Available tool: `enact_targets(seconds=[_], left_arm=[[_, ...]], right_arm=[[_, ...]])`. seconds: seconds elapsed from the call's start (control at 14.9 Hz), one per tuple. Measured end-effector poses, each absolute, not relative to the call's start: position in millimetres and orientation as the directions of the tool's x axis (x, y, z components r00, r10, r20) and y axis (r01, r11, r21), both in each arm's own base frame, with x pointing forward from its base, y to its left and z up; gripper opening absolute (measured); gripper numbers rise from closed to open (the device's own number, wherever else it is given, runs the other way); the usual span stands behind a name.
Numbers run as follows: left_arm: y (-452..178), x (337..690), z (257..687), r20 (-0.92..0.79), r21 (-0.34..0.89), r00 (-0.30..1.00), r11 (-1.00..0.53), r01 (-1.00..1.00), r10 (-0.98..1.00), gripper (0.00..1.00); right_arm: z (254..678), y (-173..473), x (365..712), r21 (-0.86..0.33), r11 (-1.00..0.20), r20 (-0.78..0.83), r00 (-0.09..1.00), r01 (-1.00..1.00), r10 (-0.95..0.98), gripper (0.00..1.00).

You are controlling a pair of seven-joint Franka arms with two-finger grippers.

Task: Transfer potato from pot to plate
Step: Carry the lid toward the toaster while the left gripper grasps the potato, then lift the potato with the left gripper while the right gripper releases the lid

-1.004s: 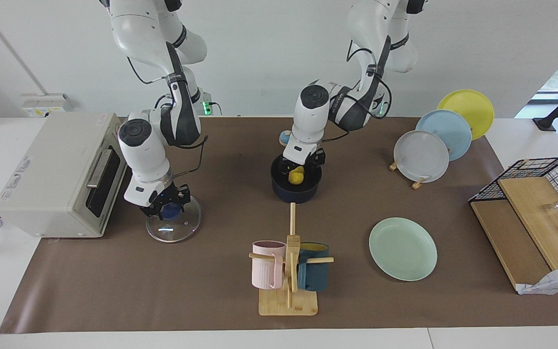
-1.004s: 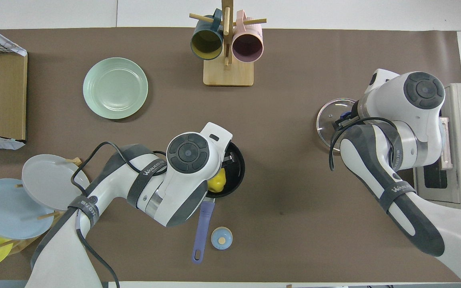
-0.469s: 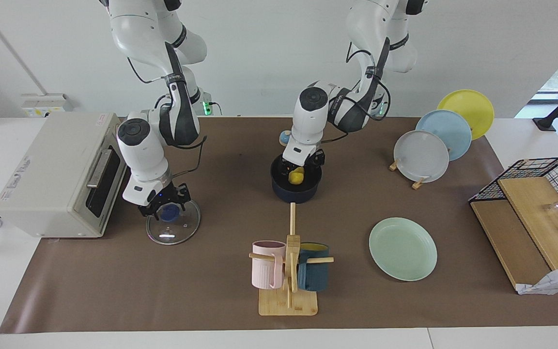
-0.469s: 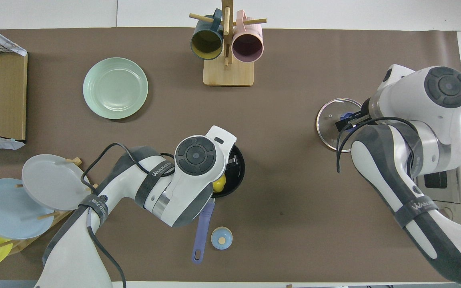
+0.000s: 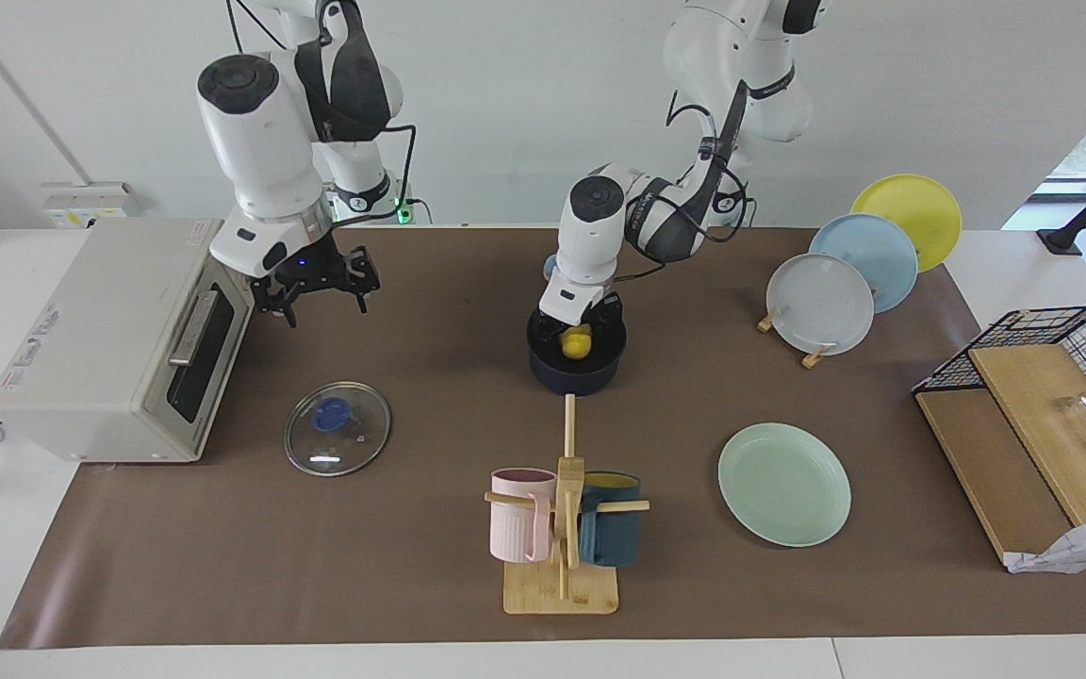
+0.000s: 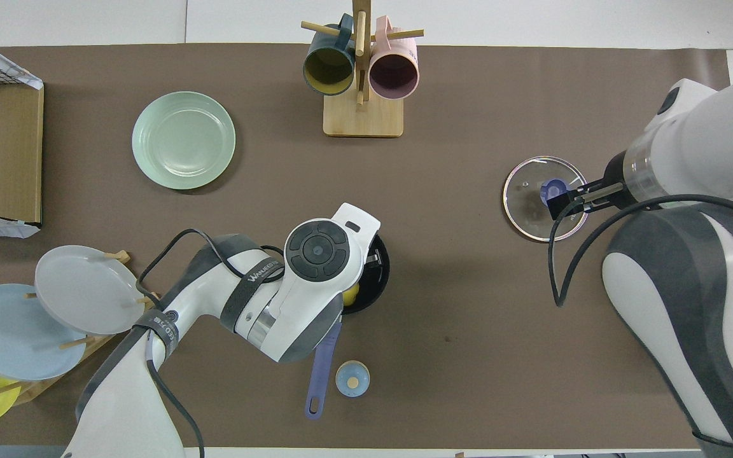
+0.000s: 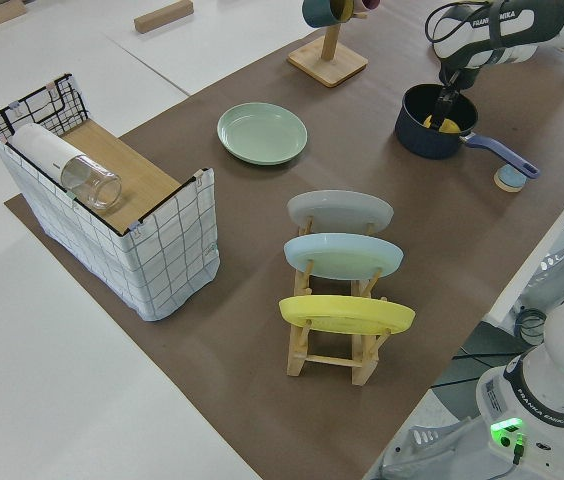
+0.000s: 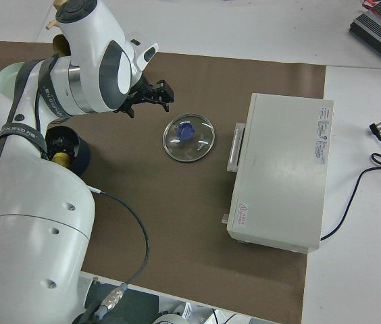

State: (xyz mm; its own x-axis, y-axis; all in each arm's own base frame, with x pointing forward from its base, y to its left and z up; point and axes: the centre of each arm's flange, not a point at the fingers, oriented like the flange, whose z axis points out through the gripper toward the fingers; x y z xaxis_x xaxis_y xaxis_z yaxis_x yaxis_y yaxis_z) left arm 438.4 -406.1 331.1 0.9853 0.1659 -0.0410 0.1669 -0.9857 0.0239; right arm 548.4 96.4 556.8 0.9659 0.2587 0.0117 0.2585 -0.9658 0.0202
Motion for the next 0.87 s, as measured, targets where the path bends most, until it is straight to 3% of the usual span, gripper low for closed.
enact_targets(seconds=[0.07,0.27,0.74,0.87], left_arm=[[-406.1,438.4,331.0,-0.041,0.024,0.985,-0.986,0.166,0.165,0.96],[-406.1,438.6,331.9,-0.039,0.026,0.988,-0.988,0.151,0.15,0.59],[-403.9,440.6,334.9,-0.039,0.024,0.988,-0.989,0.149,0.148,0.55],[-401.8,446.4,354.4,-0.038,0.024,0.987,-0.988,0.156,0.155,0.55]], right_arm=[[572.1,95.9,540.7,0.009,-0.967,0.008,0.967,0.256,0.256,1.0],[609.4,93.4,524.3,0.002,-0.967,-0.011,0.967,0.254,0.254,1.0],[639.6,74.6,521.4,-0.002,-0.976,-0.047,0.975,0.219,0.219,1.0],[641.4,59.8,525.1,-0.002,-0.982,-0.046,0.98,0.191,0.191,1.0]])
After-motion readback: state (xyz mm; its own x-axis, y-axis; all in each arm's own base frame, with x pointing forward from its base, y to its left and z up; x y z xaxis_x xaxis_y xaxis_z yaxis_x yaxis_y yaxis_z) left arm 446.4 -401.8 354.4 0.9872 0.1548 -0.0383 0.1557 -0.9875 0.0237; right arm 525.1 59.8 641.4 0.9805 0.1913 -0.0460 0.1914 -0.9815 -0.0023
